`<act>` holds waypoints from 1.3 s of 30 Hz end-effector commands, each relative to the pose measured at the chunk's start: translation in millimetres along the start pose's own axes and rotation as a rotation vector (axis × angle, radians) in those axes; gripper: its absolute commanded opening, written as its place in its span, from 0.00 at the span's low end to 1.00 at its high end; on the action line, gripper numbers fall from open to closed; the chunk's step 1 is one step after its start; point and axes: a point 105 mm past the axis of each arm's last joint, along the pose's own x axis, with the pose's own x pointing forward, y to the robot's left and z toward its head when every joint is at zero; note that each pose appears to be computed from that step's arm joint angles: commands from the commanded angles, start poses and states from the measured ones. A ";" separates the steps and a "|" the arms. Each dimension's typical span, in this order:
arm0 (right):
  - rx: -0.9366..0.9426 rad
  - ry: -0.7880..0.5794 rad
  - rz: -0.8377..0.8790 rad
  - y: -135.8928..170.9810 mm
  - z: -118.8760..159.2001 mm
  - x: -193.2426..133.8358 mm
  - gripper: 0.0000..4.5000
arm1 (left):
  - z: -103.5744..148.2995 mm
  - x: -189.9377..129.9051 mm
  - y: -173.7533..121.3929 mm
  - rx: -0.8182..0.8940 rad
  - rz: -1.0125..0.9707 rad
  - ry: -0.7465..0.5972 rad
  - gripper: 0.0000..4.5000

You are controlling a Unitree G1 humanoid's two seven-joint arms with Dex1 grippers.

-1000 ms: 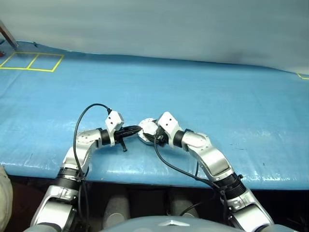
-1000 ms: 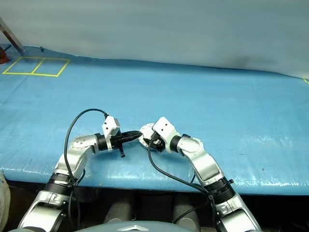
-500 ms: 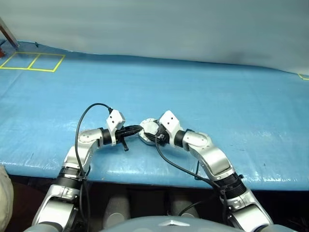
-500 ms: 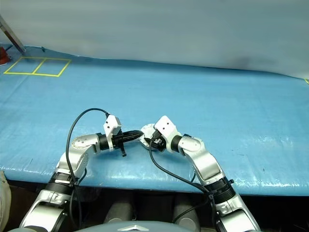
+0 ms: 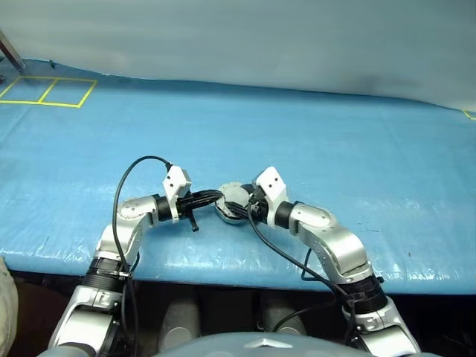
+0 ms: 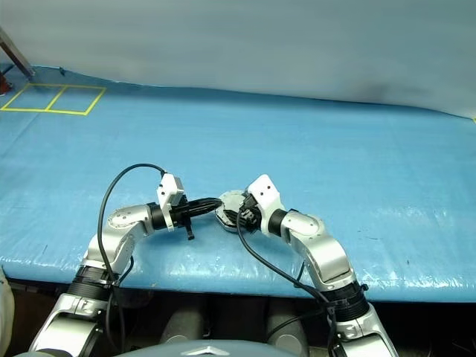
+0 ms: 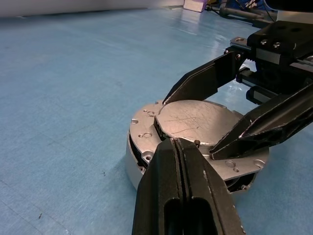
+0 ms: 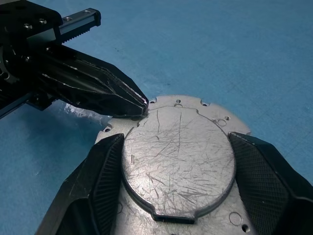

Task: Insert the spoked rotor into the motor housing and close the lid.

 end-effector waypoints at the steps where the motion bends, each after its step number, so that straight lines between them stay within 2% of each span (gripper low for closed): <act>1: -0.068 -0.147 0.039 10.6 36.4 -2.1 0.90 | -11.6 0.4 -4.3 -0.024 -0.020 0.045 0.00; 2: -0.063 -0.140 0.030 9.4 33.6 -0.2 0.97 | -11.4 0.2 -4.0 -0.022 -0.019 0.046 0.00; 3: -0.061 -0.136 0.021 8.2 31.6 1.1 0.99 | -11.1 0.0 -3.8 -0.021 -0.019 0.047 0.00; 9: -0.065 -0.097 -0.022 2.3 17.8 7.4 0.99 | -11.8 -4.0 -2.9 -0.021 -0.012 0.054 0.00; 14: -0.060 -0.113 -0.035 0.0 22.5 5.6 0.99 | -12.0 -6.6 -1.9 -0.024 -0.005 0.053 0.00; 20: -0.084 -0.111 -0.035 1.0 24.2 3.3 0.99 | 8.0 -16.6 5.0 -0.077 0.024 -0.076 0.00; 27: -0.095 -0.069 -0.007 8.7 12.7 5.4 0.99 | 22.9 -36.7 18.4 -0.109 0.104 -0.164 0.00; 34: -0.073 -0.023 -0.021 6.5 -2.1 10.7 0.99 | 20.0 -43.4 18.0 -0.111 0.128 -0.160 0.00; 37: -0.059 -0.016 -0.027 5.3 -5.4 11.9 0.86 | 19.5 -43.1 17.8 -0.110 0.130 -0.159 0.00; 39: -0.059 -0.013 -0.032 4.3 -6.4 12.0 0.71 | 18.9 -42.5 17.3 -0.110 0.130 -0.158 0.00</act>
